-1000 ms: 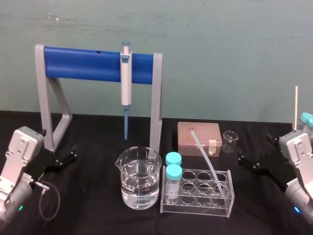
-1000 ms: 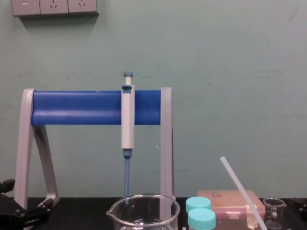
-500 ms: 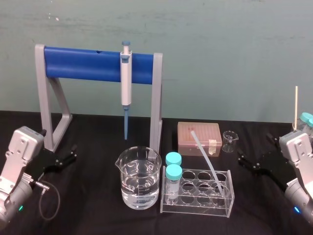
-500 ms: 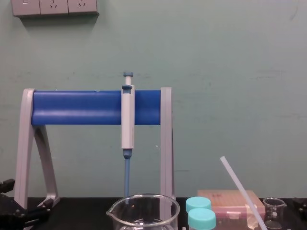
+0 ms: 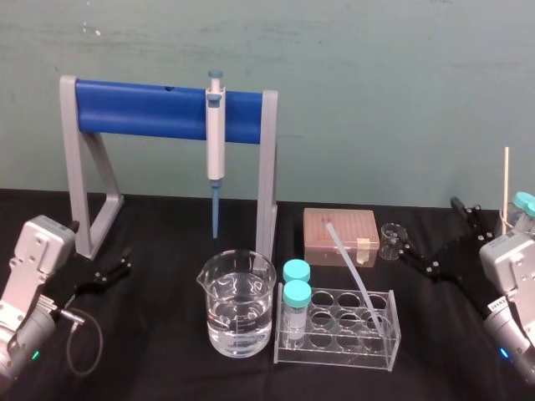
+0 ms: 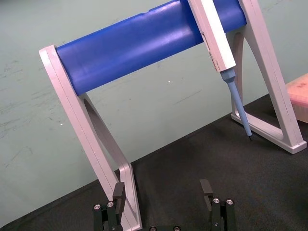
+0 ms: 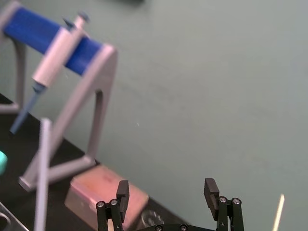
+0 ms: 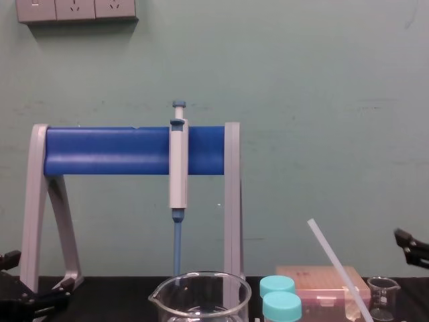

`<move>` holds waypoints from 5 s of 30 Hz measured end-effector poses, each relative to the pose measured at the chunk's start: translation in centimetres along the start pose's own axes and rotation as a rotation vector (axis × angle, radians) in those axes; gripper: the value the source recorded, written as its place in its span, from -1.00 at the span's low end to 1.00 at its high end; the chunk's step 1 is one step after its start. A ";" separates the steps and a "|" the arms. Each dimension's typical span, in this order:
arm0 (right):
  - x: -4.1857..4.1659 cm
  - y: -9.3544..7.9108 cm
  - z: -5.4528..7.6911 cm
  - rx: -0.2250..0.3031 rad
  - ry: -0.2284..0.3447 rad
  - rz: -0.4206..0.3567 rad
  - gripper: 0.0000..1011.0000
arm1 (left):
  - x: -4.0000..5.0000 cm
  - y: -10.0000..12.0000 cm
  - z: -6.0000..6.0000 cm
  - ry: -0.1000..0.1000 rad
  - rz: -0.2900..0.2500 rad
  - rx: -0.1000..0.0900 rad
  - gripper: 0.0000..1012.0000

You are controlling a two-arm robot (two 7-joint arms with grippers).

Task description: Pick up the stirring rod with one hand, then place it down.

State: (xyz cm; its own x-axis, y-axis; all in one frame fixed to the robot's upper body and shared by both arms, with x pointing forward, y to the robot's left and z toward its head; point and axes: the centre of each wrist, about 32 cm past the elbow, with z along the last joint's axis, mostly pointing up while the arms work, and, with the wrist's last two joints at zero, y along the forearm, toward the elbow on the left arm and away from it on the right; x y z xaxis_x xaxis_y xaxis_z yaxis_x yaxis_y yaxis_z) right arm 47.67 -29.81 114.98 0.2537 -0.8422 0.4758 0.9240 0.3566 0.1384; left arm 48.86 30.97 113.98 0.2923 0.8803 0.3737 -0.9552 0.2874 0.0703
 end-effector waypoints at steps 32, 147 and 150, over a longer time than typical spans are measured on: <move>-0.69 3.4 1.4 0.159 0.208 0.307 0.98 | 0.00 0.0 0.0 0.000 0.000 0.000 0.98; 1.03 5.7 2.1 0.171 0.404 0.368 -0.86 | 0.00 0.0 0.0 0.000 0.000 0.000 0.98; 1.15 5.8 2.6 0.223 0.389 0.357 -0.86 | 0.00 0.0 0.0 0.000 0.000 0.000 0.98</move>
State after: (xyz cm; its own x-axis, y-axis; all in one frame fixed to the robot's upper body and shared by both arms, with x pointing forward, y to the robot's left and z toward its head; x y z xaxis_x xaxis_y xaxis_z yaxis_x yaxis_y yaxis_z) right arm 52.55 -27.65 118.62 0.6648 -0.7256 0.1776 0.6895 0.6875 0.2280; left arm 48.86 30.97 113.98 0.2923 0.8803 0.3737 -0.9552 0.2874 0.0702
